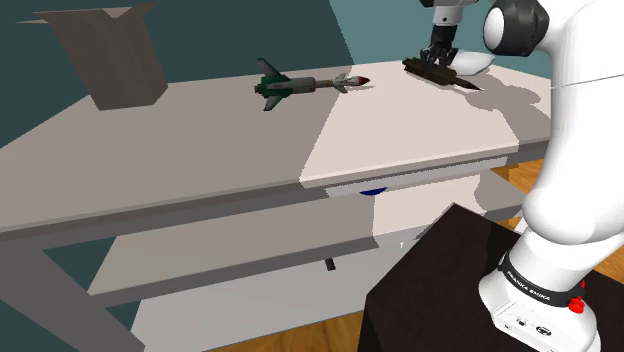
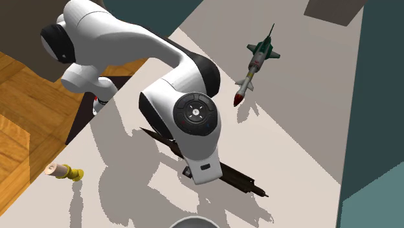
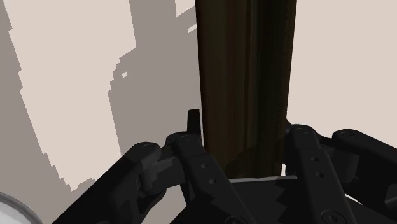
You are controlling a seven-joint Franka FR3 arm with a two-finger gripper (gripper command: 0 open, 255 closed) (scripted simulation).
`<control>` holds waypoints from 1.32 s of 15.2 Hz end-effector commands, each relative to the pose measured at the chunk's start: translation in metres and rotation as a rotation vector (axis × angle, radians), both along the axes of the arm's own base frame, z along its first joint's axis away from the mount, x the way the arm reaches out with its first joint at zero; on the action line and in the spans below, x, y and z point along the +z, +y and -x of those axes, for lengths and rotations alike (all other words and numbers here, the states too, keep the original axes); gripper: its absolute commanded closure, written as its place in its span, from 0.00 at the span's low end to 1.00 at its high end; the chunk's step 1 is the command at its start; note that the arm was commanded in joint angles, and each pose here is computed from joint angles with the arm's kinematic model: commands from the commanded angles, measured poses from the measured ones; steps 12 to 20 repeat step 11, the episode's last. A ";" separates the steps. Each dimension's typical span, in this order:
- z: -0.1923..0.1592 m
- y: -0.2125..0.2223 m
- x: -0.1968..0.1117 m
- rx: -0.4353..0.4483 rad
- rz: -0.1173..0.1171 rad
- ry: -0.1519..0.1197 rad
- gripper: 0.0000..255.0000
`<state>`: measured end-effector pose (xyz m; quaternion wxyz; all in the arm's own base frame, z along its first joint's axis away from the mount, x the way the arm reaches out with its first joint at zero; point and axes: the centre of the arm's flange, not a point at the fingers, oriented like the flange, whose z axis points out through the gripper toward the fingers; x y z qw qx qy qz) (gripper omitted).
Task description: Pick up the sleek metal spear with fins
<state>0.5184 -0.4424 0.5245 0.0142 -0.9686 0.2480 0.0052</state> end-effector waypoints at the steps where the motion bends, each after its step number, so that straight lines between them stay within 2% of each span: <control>1: -0.001 0.000 0.011 0.000 0.000 0.000 1.00; 9: -0.001 0.000 0.054 0.000 0.000 0.000 1.00; 20: -0.001 0.000 0.054 0.000 0.000 0.000 1.00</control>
